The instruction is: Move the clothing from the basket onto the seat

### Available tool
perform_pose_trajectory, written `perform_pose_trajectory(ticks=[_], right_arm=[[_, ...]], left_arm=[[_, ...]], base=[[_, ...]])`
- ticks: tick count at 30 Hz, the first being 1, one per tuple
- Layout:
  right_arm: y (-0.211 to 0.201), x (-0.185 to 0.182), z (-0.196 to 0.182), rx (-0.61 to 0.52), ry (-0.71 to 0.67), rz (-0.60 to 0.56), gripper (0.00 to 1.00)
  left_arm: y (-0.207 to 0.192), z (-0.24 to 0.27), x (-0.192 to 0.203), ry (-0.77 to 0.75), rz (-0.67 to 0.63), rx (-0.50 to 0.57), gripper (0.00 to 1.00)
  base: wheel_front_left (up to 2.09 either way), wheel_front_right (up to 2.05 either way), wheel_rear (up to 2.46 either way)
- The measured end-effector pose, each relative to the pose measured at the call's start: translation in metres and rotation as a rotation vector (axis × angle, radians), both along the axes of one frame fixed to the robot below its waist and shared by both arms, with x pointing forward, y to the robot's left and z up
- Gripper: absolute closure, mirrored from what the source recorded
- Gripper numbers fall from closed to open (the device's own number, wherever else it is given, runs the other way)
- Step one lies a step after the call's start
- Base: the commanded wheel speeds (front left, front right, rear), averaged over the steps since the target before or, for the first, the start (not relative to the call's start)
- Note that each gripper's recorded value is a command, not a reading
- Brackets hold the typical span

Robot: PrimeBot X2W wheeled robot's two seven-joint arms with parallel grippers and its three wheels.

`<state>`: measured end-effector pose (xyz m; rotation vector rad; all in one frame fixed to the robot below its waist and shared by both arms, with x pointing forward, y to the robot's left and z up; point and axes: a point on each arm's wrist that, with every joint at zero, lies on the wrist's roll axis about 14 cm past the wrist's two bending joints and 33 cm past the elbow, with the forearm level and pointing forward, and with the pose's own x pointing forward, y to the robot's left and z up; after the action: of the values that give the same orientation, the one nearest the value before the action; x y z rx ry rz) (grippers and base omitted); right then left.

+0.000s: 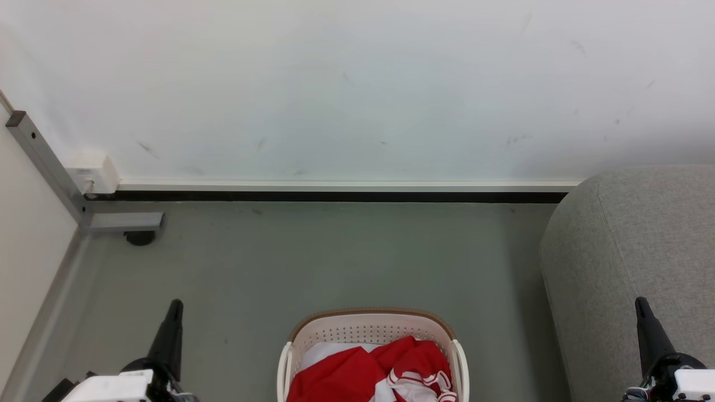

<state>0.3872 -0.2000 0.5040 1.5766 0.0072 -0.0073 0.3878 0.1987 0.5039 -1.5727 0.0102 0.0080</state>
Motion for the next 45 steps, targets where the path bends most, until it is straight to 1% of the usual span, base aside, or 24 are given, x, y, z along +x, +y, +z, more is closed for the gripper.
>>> perform_pose_trajectory(ticks=[4,5,7,8,9,11,17,26,30,34,38,45], right_arm=[[0.0,0.0,0.0,0.0,0.0,0.0,1.0],[0.0,0.0,-0.001,0.001,0.002,0.0,0.0],[0.001,-0.004,-0.01,0.006,0.029,0.0,0.0],[0.002,-0.006,-0.015,0.01,0.045,0.0,1.0],[0.003,-0.009,-0.021,0.014,0.06,0.0,0.0],[0.006,-0.011,-0.025,0.017,0.073,0.002,0.0],[0.011,-0.009,-0.017,0.006,0.049,0.002,0.0],[0.02,-0.007,-0.007,-0.095,0.018,0.012,0.0],[0.023,-0.005,-0.001,-0.151,-0.001,0.015,0.0],[0.028,-0.004,0.006,-0.223,-0.024,0.026,0.0],[0.036,-0.002,0.014,-0.315,-0.054,0.049,0.0],[0.047,-0.002,0.019,-0.441,-0.082,0.074,0.0]], left_arm=[[0.0,0.0,0.0,0.0,0.0,0.0,1.0],[0.0,-0.001,0.0,0.003,0.0,-0.001,0.0],[-0.001,-0.01,-0.004,0.03,0.0,-0.006,0.0],[-0.002,-0.016,-0.007,0.047,0.0,-0.009,1.0],[-0.003,-0.022,-0.009,0.066,0.0,-0.012,0.0],[-0.003,-0.027,-0.012,0.08,0.005,-0.014,0.0],[-0.005,-0.022,-0.01,0.066,0.015,-0.003,0.0],[0.001,-0.013,-0.007,0.044,0.045,0.106,0.0],[0.001,-0.01,-0.006,0.035,0.048,0.174,0.0],[0.001,-0.005,-0.005,0.024,0.052,0.264,0.0],[0.002,0.002,-0.004,0.005,0.059,0.345,0.0],[-0.001,0.01,-0.003,-0.014,0.059,0.486,0.0]], base=[[0.0,0.0,0.0],[0.0,0.0,0.0],[0.0,0.0,0.0],[0.0,0.0,0.0],[0.0,0.0,0.0],[0.0,0.0,0.0],[0.0,0.0,0.0],[0.0,0.0,0.0],[0.0,0.0,0.0],[0.0,0.0,0.0],[0.0,0.0,0.0],[0.0,0.0,0.0]])
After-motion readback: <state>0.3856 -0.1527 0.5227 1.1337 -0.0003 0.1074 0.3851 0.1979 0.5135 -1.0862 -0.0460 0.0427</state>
